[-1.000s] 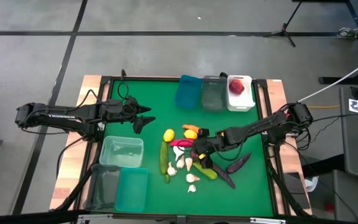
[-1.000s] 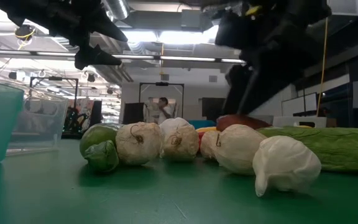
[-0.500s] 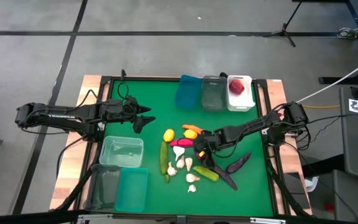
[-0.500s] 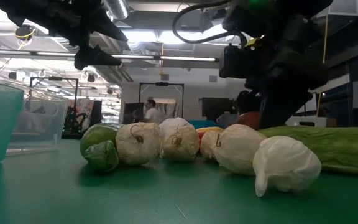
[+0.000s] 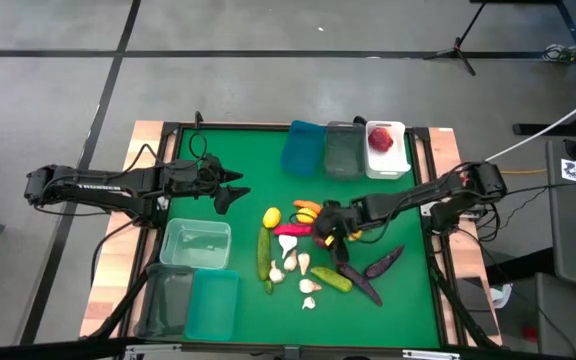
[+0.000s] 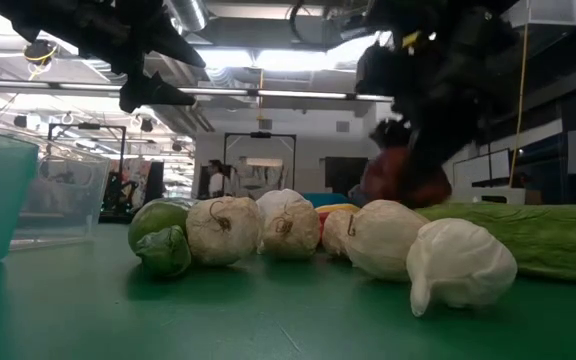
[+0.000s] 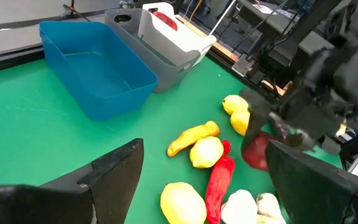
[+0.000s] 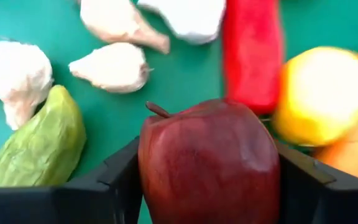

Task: Sort produce into baskets
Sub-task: Put the red apple into the white bin

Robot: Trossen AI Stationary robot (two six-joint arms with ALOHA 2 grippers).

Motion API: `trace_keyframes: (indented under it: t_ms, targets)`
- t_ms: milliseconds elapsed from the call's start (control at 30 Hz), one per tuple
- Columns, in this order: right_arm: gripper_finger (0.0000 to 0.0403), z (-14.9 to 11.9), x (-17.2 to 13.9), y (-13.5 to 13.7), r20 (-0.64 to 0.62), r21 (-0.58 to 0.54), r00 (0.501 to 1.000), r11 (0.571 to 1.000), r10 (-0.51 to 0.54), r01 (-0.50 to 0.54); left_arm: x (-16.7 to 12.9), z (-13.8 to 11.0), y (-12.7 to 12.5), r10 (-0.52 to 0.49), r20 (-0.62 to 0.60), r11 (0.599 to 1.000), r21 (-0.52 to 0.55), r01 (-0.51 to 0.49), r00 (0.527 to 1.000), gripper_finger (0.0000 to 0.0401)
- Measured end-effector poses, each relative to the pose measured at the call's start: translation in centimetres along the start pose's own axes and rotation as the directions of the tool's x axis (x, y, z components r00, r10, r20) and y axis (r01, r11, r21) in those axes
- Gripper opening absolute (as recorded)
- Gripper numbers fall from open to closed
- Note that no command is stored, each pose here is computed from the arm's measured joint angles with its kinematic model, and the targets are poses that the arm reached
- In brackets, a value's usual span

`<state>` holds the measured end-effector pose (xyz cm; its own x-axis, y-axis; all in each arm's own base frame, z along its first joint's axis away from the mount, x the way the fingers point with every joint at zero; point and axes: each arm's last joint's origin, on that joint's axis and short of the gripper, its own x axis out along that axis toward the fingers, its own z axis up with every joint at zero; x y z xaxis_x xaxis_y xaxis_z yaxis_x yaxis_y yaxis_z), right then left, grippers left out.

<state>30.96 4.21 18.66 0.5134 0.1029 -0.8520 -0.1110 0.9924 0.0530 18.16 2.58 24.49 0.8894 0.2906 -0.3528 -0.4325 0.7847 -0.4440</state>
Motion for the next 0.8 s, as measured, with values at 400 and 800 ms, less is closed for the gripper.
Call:
trace_keyframes:
  t_ms: [400, 800]
  targets:
    - [0.026, -0.3, -8.0, -6.1, 0.132, 0.054, 0.975, 0.983, -0.18, 0.174, 0.0, 0.0, 0.1, 0.016, 0.007, 1.0, 0.001, -0.016, 1.0, 0.0329]
    - [0.0266, -4.3, -11.5, -13.6, -0.029, 0.217, 0.94, 0.916, -0.34, 0.337, 0.0, -0.1, 0.3, 0.068, 0.02, 0.997, 0.024, -0.069, 0.997, 0.0329]
